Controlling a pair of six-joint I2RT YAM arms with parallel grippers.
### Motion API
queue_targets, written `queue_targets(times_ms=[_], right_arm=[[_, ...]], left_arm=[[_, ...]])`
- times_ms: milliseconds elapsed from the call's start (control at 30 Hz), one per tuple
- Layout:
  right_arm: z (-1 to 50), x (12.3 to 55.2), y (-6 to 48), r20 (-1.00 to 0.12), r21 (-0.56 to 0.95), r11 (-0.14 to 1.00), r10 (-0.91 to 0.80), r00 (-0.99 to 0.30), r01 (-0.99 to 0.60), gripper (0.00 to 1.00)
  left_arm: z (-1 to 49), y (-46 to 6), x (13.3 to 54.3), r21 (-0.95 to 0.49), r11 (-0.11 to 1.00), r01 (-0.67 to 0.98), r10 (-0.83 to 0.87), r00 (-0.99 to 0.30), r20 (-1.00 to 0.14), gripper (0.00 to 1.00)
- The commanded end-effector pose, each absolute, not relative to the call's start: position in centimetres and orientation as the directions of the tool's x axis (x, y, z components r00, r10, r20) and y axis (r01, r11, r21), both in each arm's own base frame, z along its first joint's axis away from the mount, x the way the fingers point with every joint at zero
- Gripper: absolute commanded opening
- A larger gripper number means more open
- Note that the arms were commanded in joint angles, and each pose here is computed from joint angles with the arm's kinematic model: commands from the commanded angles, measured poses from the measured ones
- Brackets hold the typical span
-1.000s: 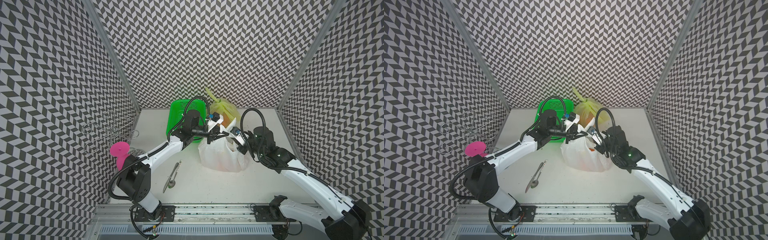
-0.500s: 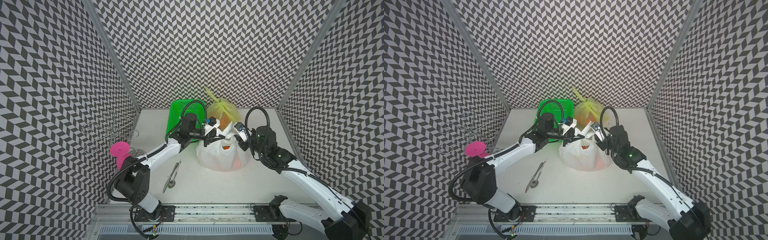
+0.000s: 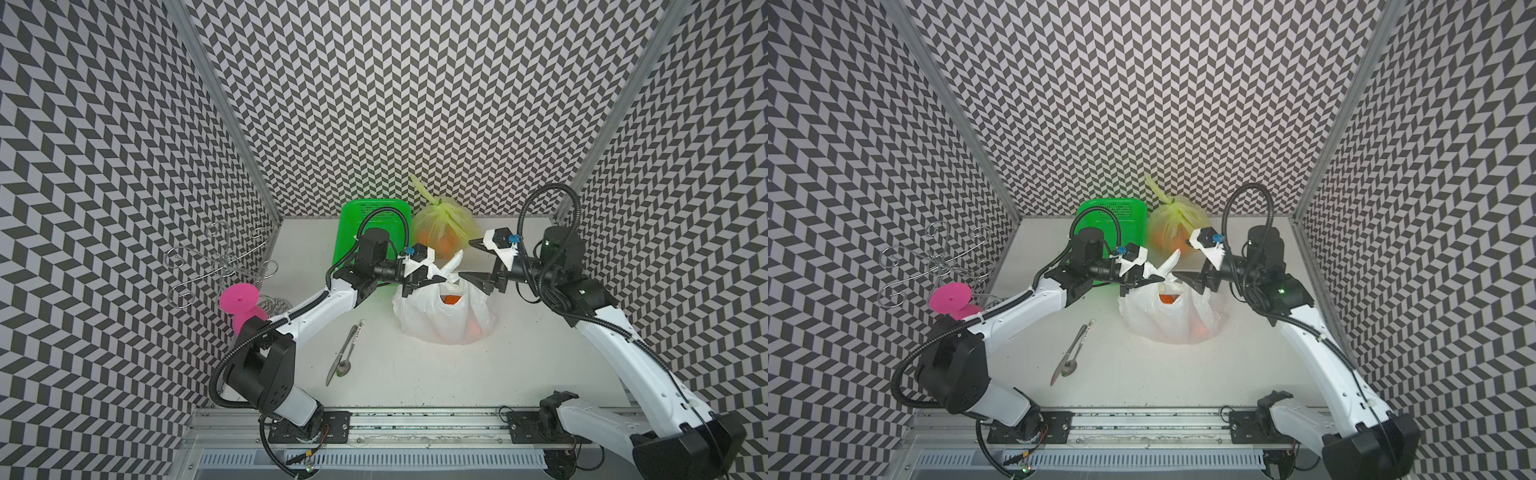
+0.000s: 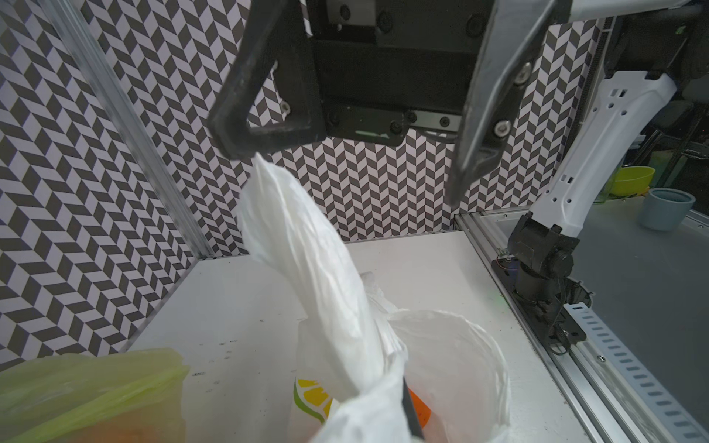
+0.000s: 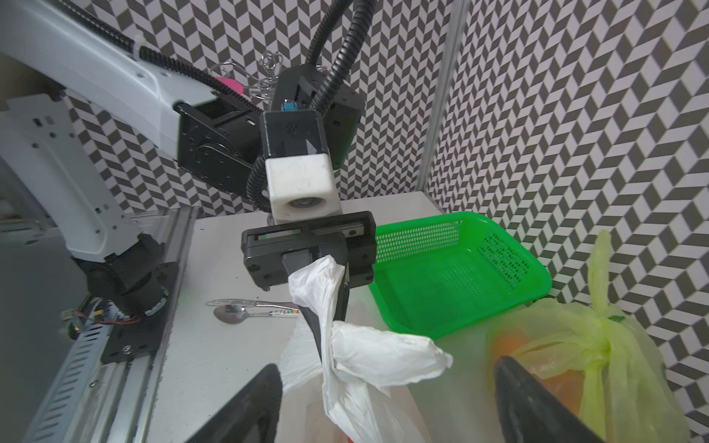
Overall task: Place the oranges into plastic bags & tie knots
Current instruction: Tie the plastic bag at the center of the board.
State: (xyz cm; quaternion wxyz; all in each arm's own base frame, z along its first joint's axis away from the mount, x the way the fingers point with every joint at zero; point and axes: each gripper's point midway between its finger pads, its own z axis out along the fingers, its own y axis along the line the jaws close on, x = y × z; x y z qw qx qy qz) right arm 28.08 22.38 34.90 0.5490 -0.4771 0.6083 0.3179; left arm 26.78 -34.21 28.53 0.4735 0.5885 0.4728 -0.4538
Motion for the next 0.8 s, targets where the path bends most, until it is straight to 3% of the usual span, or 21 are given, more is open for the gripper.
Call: queue_targets(times_ms=[0, 100, 167, 300, 467, 767], right_arm=[[36.0, 27.2, 23.6, -0.978, -0.136, 0.212, -0.181, 0.098, -0.968, 0.85], [35.7, 27.3, 24.0, -0.980, -0.121, 0.171, -0.177, 0.091, -0.978, 0.79], [35.8, 27.2, 24.2, -0.981, -0.118, 0.148, -0.167, 0.093, -0.982, 0.69], [35.7, 27.1, 24.1, -0.979, -0.123, 0.149, -0.179, 0.096, -0.981, 0.39], [34.1, 26.4, 23.5, -0.970, -0.139, 0.181, -0.223, 0.097, -0.974, 0.05], [34.0, 25.2, 23.2, -0.975, -0.127, 0.191, -0.203, 0.087, -0.973, 0.00]], left_arm=[[29.2, -33.7, 25.7, 0.166, -0.135, 0.977, 0.107, 0.181, -0.978, 0.00], [29.2, -33.7, 25.6, 0.167, -0.136, 0.977, 0.107, 0.182, -0.977, 0.00], [29.1, -33.7, 25.7, 0.166, -0.135, 0.977, 0.109, 0.181, -0.977, 0.00], [29.1, -33.7, 26.0, 0.153, -0.122, 0.981, 0.115, 0.167, -0.979, 0.01], [29.1, -33.8, 27.6, 0.096, -0.030, 0.995, 0.138, 0.100, -0.985, 0.08], [28.0, -34.2, 28.4, 0.045, -0.005, 0.999, 0.164, 0.046, -0.985, 0.20]])
